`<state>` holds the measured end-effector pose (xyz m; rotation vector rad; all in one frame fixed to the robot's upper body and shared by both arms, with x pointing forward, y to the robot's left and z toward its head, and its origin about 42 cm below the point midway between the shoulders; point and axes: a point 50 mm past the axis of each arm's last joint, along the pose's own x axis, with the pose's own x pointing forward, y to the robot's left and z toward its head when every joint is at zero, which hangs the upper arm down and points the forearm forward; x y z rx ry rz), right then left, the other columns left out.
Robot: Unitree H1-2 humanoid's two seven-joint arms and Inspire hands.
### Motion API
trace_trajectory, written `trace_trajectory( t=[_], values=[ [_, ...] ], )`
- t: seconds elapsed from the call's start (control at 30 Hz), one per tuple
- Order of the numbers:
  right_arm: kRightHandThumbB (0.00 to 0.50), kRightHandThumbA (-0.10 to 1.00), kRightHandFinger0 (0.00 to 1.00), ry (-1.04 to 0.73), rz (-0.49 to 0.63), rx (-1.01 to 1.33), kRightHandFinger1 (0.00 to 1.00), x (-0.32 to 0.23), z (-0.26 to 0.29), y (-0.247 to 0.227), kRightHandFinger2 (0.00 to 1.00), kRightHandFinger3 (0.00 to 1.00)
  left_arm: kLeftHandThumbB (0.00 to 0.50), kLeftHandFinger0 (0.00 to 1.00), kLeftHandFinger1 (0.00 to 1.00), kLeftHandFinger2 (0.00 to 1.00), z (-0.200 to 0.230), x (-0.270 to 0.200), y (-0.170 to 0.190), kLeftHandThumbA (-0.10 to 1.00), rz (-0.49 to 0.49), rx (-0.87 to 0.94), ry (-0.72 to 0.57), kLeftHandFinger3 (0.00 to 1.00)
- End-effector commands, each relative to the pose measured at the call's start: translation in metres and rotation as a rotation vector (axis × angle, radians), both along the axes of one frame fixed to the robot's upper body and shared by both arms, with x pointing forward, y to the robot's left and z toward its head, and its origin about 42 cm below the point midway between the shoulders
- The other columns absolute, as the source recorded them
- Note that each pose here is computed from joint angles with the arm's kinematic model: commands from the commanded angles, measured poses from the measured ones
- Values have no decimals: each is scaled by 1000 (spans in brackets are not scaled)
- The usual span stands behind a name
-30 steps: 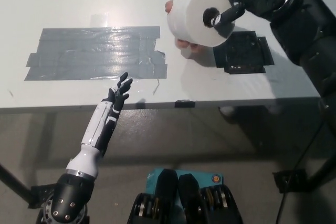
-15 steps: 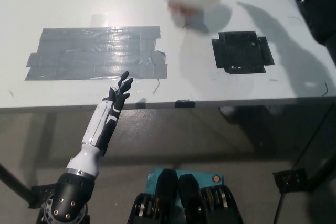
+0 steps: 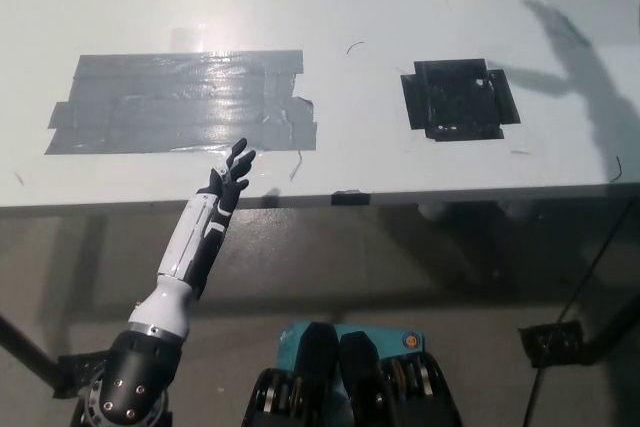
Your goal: A toilet paper roll is kept on the black spot on the desk infront of the robot and the robot inserts its right thumb into the hole in the centre to grab the roll. Then it passes the roll to a person.
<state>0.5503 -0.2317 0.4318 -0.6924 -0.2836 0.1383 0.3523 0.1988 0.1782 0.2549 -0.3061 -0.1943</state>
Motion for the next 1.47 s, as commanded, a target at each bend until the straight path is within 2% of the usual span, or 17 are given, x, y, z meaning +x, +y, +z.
trace_trajectory(
  t=[0.0, 0.07, 0.23, 0.3, 0.33, 0.4, 0.5, 0.77, 0.83, 0.9, 1.03, 1.27, 1.43],
  values=[
    [500, 1000, 1000, -361, 218, 136, 1000, -193, 11, -9, 1000, 1000, 80, 1000, 1000, 1000, 5, -4, 2, 1000, -4, -12, -35, 1000],
    [472, 1000, 1000, -358, 287, 168, 1000, -226, -29, 1, 1000, 1000, 88, 1000, 1000, 1000, -2, -7, 3, 1000, 3, -19, -22, 1000],
    [450, 1000, 1000, -309, 334, 255, 1000, -254, -82, 11, 1000, 1000, 84, 1000, 1000, 1000, -18, -20, 3, 1000, 9, -44, 6, 1000],
    [396, 1000, 1000, -272, 355, 293, 1000, -259, -111, 12, 1000, 1000, 76, 1000, 1000, 1000, -25, -28, 4, 1000, 13, -50, 20, 1000],
    [371, 1000, 1000, -239, 352, 314, 1000, -262, -127, 14, 1000, 1000, 83, 1000, 1000, 1000, -29, -33, 4, 1000, 14, -55, 29, 1000],
    [369, 1000, 1000, -210, 349, 336, 1000, -264, -141, 16, 1000, 1000, 93, 1000, 1000, 1000, -33, -38, 5, 1000, 17, -58, 43, 1000],
    [338, 1000, 1000, -167, 321, 338, 1000, -262, -173, 19, 1000, 1000, 100, 1000, 1000, 1000, -36, -42, 7, 1000, 21, -65, 58, 1000],
    [367, 1000, 1000, -37, 264, 366, 1000, -252, -233, 23, 1000, 1000, 99, 1000, 1000, 1000, -38, -45, 8, 1000, 14, -69, 70, 1000],
    [350, 1000, 1000, 8, 249, 390, 1000, -254, -246, 22, 1000, 1000, 98, 1000, 1000, 1000, -40, -47, 7, 1000, 8, -69, 70, 1000],
    [306, 1000, 1000, 46, 252, 415, 1000, -253, -257, 22, 1000, 1000, 110, 1000, 1000, 1000, -41, -48, 7, 1000, 11, -60, 67, 1000],
    [335, 1000, 1000, 97, 233, 395, 1000, -252, -274, 19, 1000, 1000, 97, 1000, 1000, 1000, -41, -51, 9, 1000, 18, -60, 69, 1000],
    [329, 1000, 1000, 141, 239, 395, 1000, -248, -286, 19, 1000, 1000, 73, 1000, 1000, 1000, -40, -51, 13, 1000, 32, -63, 59, 1000],
    [343, 1000, 1000, 156, 235, 398, 1000, -251, -292, 22, 1000, 1000, 87, 1000, 1000, 1000, -43, -57, 16, 1000, 43, -51, 53, 1000]
  ],
)
